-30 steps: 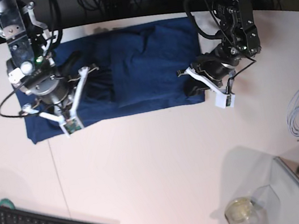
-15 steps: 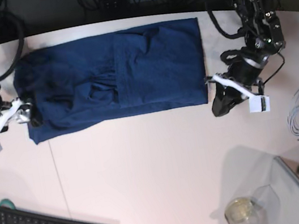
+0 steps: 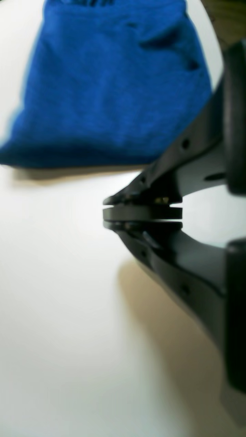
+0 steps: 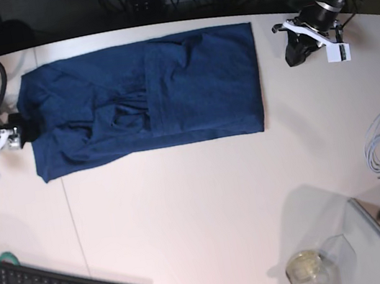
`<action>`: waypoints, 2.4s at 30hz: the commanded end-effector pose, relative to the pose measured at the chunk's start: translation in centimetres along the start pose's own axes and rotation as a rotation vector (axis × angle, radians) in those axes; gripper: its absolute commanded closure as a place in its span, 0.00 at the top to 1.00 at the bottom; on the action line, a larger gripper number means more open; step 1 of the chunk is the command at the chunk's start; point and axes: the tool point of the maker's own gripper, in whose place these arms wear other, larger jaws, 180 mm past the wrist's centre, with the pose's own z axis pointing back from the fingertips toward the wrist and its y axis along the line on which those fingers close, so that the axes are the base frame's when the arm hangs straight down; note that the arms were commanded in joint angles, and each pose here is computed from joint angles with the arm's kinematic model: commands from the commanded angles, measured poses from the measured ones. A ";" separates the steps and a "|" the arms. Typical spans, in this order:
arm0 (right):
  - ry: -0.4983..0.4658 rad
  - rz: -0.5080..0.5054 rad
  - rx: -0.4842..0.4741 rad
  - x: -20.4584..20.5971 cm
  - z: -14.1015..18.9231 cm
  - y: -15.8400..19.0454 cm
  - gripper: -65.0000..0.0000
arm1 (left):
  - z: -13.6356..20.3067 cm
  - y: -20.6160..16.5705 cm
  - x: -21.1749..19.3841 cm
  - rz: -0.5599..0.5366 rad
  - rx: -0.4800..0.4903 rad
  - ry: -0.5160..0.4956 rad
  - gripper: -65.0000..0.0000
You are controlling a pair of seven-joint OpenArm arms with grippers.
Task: Layout the t-shirt on the table in an organized manner, then fold the t-shirt properly
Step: 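Grasp the shirt ends with both grippers, then fold the end held by the right gripper over toward the left gripper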
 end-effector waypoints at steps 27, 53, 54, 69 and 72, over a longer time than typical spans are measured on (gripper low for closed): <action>0.223 0.092 0.146 -8.2 -5.5 7.7 0.69 | -7.7 -9.3 2.0 -0.057 -0.133 -0.054 0.00; 0.229 0.149 0.181 -7.5 -6.4 10.0 0.08 | -6.9 -8.2 1.3 -0.118 -0.136 -0.014 0.00; 0.227 0.151 0.181 -7.3 -6.4 10.0 0.02 | -6.8 -8.0 1.1 -0.121 -0.133 -0.009 0.00; 0.075 0.264 0.098 -1.9 -1.5 16.1 0.00 | -8.7 -13.9 -0.9 -0.075 -0.248 0.022 0.00; 0.063 0.195 0.090 -1.3 -1.2 17.0 0.00 | -8.7 -14.0 -0.9 -0.074 -0.249 0.022 0.00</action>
